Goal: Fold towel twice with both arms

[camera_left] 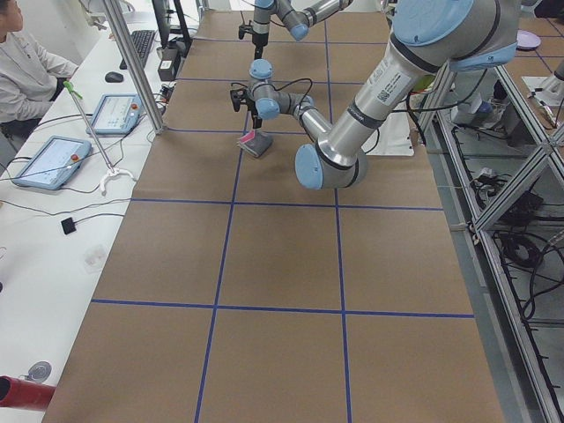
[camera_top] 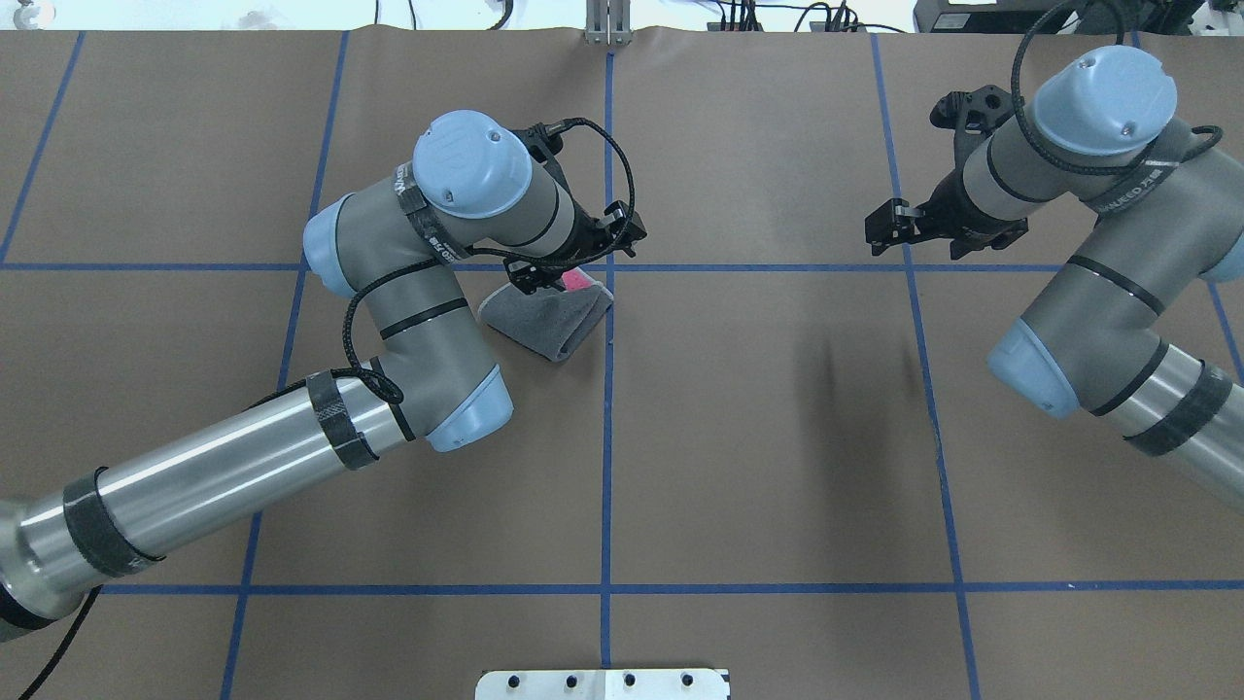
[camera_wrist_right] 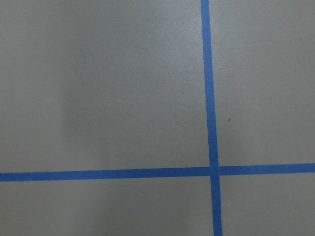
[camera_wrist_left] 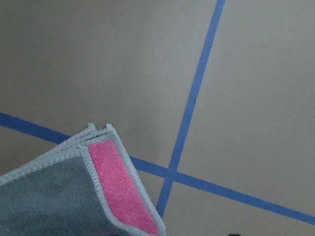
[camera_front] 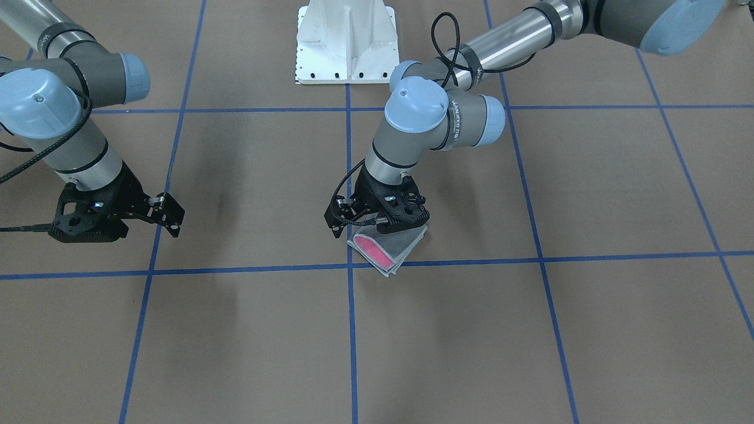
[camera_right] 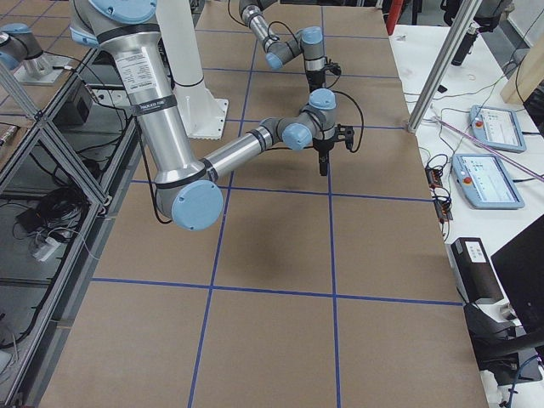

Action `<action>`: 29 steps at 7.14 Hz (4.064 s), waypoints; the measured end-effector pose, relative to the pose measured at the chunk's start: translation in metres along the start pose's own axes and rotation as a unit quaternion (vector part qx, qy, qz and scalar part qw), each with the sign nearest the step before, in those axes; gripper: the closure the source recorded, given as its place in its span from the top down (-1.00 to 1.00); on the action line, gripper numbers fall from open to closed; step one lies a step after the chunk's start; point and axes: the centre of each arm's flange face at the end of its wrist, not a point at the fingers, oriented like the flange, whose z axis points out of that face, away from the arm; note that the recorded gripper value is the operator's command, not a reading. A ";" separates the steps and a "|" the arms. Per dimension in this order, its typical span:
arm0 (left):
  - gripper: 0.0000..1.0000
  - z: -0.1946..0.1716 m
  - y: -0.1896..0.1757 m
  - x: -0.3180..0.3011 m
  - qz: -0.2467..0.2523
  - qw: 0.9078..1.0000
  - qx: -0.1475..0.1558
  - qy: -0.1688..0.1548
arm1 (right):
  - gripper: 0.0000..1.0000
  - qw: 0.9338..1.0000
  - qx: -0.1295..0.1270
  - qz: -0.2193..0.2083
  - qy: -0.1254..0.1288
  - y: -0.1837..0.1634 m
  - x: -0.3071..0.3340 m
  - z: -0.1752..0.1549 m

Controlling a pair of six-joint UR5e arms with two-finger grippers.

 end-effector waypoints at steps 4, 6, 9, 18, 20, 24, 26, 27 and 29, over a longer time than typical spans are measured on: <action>1.00 -0.053 -0.012 -0.014 0.102 0.990 -0.011 -0.095 | 0.99 1.000 -0.010 -0.023 0.012 -0.014 0.067 -0.013; 1.00 -0.120 -0.023 -0.082 0.193 0.969 -0.020 -0.151 | 0.99 0.997 -0.016 -0.065 0.026 -0.022 0.159 -0.030; 1.00 -0.188 -0.081 -0.213 0.294 0.935 -0.030 -0.195 | 0.99 0.991 -0.023 -0.119 0.062 -0.013 0.295 -0.062; 1.00 -0.367 -0.224 -0.586 0.312 0.926 -0.105 -0.183 | 0.98 0.993 -0.096 -0.052 0.050 0.076 0.502 -0.136; 1.00 -0.385 -0.209 -0.642 0.276 0.938 -0.097 -0.185 | 0.99 0.994 -0.087 -0.035 0.052 0.074 0.496 -0.142; 1.00 -0.383 -0.192 -0.675 0.256 0.943 -0.104 -0.185 | 0.99 0.995 -0.086 -0.031 0.044 0.073 0.493 -0.143; 1.00 -0.382 -0.188 -0.674 0.254 0.947 -0.102 -0.169 | 0.99 0.995 -0.086 -0.031 0.043 0.073 0.493 -0.143; 1.00 -0.380 -0.185 -0.676 0.241 0.952 -0.110 -0.151 | 0.99 0.995 -0.085 -0.032 0.043 0.073 0.492 -0.143; 1.00 -0.377 -0.179 -0.681 0.218 0.959 -0.123 -0.130 | 0.99 0.995 -0.085 -0.032 0.044 0.073 0.492 -0.143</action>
